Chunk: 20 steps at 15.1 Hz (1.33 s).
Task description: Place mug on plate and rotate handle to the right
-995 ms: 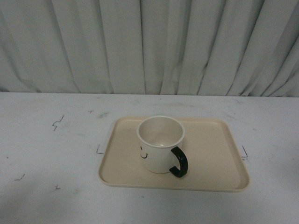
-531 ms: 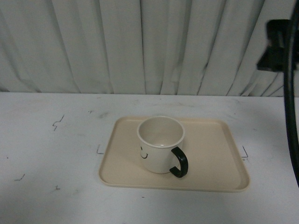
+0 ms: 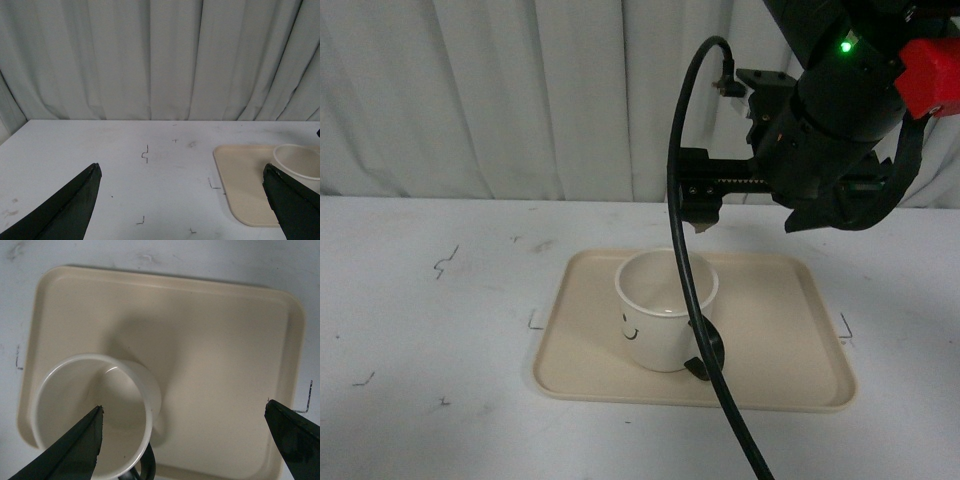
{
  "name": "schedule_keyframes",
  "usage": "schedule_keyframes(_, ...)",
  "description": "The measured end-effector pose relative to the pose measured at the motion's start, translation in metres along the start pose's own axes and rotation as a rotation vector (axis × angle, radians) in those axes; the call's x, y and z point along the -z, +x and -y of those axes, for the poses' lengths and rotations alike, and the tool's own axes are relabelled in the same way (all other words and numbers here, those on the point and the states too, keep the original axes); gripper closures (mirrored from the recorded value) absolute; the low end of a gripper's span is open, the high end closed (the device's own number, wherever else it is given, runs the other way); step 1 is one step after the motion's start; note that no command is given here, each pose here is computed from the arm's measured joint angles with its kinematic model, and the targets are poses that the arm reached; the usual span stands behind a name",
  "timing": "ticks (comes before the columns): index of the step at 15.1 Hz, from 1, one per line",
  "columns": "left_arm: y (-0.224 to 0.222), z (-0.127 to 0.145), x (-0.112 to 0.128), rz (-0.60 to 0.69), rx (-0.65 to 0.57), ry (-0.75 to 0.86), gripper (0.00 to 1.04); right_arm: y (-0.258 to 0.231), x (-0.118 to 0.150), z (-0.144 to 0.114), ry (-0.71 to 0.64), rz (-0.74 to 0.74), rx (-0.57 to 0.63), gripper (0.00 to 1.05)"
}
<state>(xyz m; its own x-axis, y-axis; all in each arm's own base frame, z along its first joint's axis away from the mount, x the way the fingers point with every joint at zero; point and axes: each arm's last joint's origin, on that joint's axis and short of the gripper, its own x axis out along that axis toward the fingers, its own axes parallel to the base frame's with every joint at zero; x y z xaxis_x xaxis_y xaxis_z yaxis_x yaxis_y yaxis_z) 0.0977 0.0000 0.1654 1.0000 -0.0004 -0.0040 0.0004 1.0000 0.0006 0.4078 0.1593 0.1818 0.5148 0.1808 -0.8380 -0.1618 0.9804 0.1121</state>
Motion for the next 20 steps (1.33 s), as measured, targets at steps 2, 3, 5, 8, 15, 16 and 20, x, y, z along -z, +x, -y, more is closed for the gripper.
schedule_keyframes(2,0.000,0.000,0.000,0.000,0.000,0.000,0.07,0.017,0.004,0.000,0.054,-0.032,-0.002,0.06)
schedule_keyframes(3,0.000,0.000,0.000,0.000,0.000,0.000,0.07,0.023,0.005,-0.005,0.072,-0.023,-0.026,0.06)
schedule_keyframes(5,0.000,0.000,0.000,0.000,0.000,0.000,0.07,0.031,0.009,-0.018,0.086,-0.014,-0.060,0.06)
schedule_keyframes(8,0.000,0.000,0.000,0.000,0.000,0.000,0.07,0.040,0.022,-0.025,0.109,-0.058,-0.068,0.06)
schedule_keyframes(15,0.000,0.000,0.000,0.000,0.000,0.000,0.07,0.054,0.040,-0.025,0.134,-0.169,-0.006,0.64)
schedule_keyframes(16,0.000,0.000,0.000,0.000,0.000,0.000,0.07,0.053,0.040,-0.024,0.102,-0.196,0.007,0.79)
schedule_keyframes(20,0.000,0.000,0.000,0.000,0.000,0.000,0.07,0.030,-0.006,0.011,-0.290,-0.343,0.072,1.02)
